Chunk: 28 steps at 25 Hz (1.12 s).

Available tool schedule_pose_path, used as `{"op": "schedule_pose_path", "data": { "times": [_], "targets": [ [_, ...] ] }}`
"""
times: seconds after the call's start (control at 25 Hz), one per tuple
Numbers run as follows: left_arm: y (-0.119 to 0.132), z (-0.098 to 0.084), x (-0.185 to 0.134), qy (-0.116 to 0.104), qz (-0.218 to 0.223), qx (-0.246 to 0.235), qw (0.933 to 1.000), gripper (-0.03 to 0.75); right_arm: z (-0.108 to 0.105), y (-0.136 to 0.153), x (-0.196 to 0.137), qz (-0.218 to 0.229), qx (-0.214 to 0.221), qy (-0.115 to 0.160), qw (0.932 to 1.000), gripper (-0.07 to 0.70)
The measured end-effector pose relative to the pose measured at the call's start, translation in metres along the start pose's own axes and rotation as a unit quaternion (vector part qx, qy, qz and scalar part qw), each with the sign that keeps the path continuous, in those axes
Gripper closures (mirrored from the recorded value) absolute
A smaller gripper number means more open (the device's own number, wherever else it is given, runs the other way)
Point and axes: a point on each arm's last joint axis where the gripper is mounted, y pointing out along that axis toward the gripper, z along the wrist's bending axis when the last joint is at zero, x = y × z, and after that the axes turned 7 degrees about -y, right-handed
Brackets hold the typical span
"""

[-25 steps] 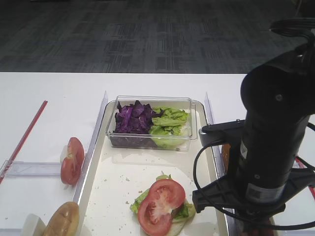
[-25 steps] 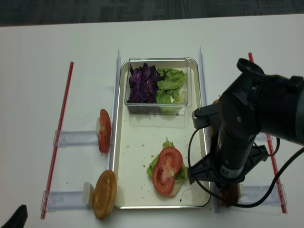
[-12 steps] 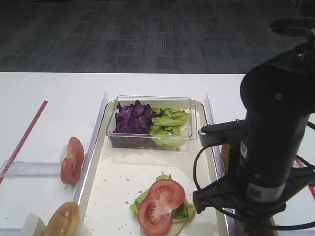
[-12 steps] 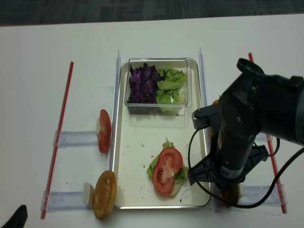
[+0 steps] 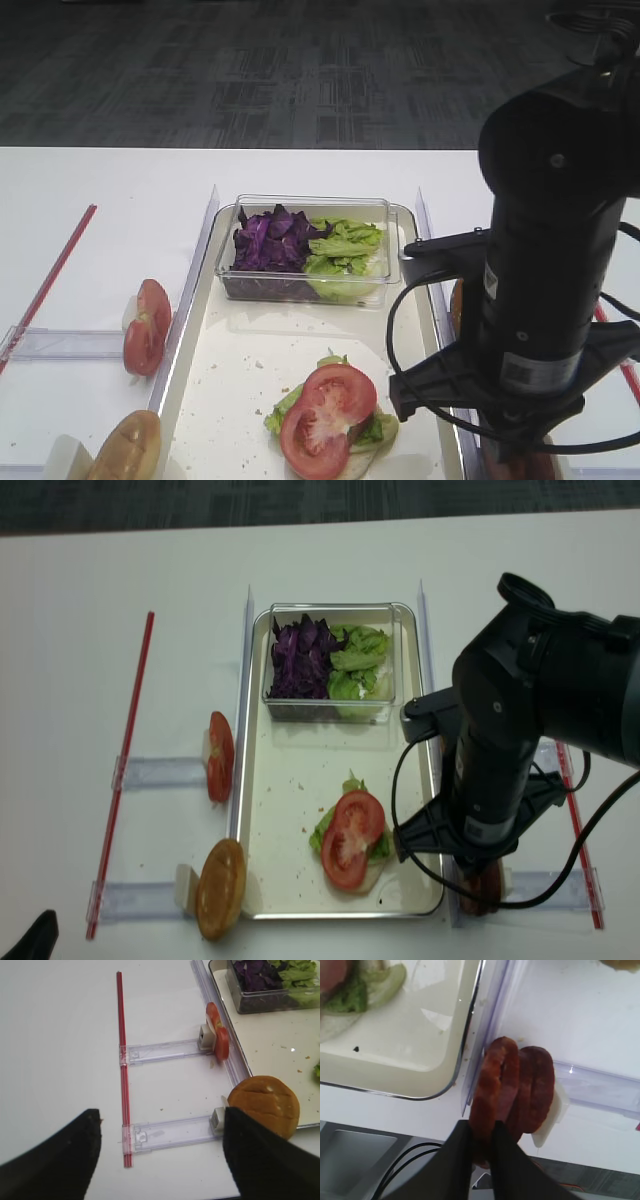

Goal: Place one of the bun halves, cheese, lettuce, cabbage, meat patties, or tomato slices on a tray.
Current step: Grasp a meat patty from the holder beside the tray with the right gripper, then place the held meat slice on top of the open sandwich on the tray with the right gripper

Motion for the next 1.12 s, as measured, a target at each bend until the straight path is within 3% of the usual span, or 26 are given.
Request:
{"op": "schedule_pose_path", "data": {
  "times": [0.44, 0.72, 1.12],
  "targets": [
    [0.0, 0.0, 0.0, 0.003, 0.0, 0.0, 1.0, 0.242, 0.004, -0.015, 0.004, 0.002, 0.003, -0.008, 1.0, 0.5],
    [0.0, 0.0, 0.0, 0.0, 0.0, 0.0, 1.0, 0.242, 0.008, -0.03, 0.011, -0.02, 0.01, -0.018, 0.9996, 0.5],
    [0.0, 0.0, 0.0, 0.003, 0.0, 0.0, 1.0, 0.242, 0.007, -0.031, 0.011, -0.02, 0.008, -0.022, 0.9995, 0.5]
  ]
}}
